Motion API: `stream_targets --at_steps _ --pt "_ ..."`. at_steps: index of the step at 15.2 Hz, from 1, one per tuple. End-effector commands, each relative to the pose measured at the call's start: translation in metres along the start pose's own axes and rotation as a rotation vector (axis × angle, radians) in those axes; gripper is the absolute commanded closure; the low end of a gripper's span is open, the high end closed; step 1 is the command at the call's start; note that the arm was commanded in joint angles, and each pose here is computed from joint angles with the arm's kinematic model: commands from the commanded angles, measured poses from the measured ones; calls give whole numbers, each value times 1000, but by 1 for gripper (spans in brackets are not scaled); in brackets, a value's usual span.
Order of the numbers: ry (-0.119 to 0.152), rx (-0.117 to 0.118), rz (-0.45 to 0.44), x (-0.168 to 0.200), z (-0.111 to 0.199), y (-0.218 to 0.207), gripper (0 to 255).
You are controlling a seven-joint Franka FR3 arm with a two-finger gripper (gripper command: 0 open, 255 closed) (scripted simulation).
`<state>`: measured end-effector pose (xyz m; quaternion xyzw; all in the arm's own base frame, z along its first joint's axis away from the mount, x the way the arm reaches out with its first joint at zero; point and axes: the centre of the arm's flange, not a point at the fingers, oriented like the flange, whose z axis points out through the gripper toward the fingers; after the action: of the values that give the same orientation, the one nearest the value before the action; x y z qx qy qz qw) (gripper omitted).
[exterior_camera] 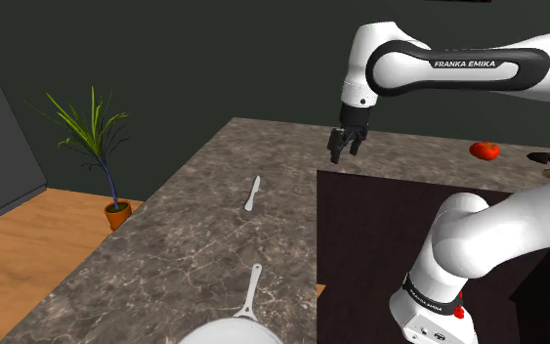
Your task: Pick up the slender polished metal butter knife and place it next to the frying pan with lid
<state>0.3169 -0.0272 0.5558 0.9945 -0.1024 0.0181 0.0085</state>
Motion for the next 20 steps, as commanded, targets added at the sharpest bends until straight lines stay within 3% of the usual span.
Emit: stream_targets --at_steps 1,11,20 --pt "0 0 0 0 0 0 0" --pt "9 -29 288 87 69 -74 0" --pt "17 -55 548 181 132 -115 0"
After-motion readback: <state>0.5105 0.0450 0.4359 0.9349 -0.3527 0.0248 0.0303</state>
